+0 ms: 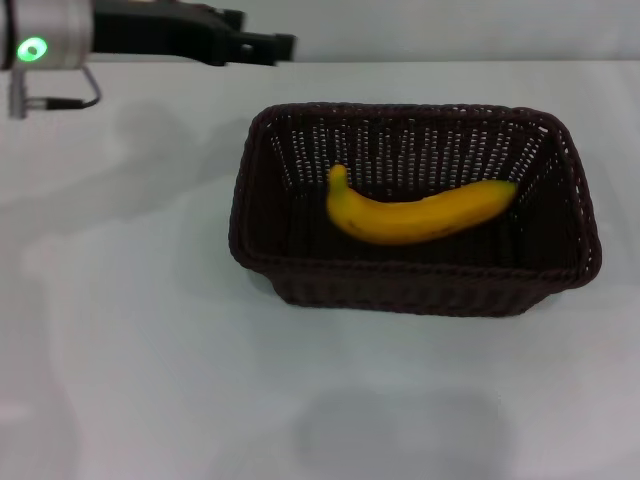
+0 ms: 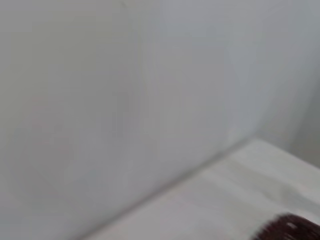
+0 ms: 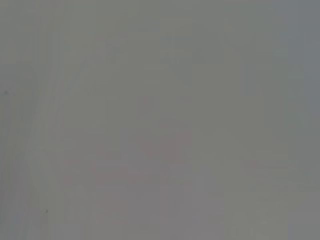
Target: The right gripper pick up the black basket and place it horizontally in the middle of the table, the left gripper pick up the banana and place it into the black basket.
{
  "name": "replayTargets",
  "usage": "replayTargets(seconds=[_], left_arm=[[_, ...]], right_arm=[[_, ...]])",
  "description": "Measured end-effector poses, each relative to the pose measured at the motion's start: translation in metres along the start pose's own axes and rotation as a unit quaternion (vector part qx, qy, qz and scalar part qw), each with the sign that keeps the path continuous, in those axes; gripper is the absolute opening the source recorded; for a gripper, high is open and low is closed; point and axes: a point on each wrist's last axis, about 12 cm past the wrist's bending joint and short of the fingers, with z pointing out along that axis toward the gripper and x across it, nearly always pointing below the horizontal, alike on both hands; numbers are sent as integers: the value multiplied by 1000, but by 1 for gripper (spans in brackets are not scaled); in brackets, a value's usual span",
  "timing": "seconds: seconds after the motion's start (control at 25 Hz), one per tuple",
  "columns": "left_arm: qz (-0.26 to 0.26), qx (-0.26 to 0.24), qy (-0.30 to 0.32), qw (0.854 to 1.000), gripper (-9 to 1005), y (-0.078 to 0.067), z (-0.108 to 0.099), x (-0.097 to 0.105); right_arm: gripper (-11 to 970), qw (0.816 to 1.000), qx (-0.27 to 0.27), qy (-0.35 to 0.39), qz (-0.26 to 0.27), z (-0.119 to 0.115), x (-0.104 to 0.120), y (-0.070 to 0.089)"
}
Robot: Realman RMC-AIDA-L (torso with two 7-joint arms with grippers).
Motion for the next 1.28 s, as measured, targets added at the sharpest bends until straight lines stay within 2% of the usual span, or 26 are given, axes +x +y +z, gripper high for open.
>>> replayTargets(seconds=[0.2, 0.36, 0.52, 0.72, 0.88, 1.04, 1.28], left_arm=[[30, -54, -125, 990, 877, 18, -32, 44], [45, -104, -226, 967, 876, 24, -57, 92], [58, -168, -292, 940, 876, 20, -78, 143], [65, -256, -352, 898, 877, 4, -98, 200], [56, -329, -367, 868, 877, -5, -105, 229], [40, -396, -367, 841, 878, -6, -110, 246], [17, -427, -379, 821, 876, -7, -112, 251]], right_arm=[[662, 1000, -1, -1, 2, -3, 1, 1], [662, 1000, -3, -1, 9, -5, 3, 3], [662, 1000, -5, -1, 21, -7, 6, 7], [662, 998, -11, -28, 47, -14, 6, 16], [662, 997, 4, -32, 72, -20, 11, 18], [662, 996, 7, -22, 83, -25, 17, 22], [662, 996, 25, -15, 86, -30, 22, 21]])
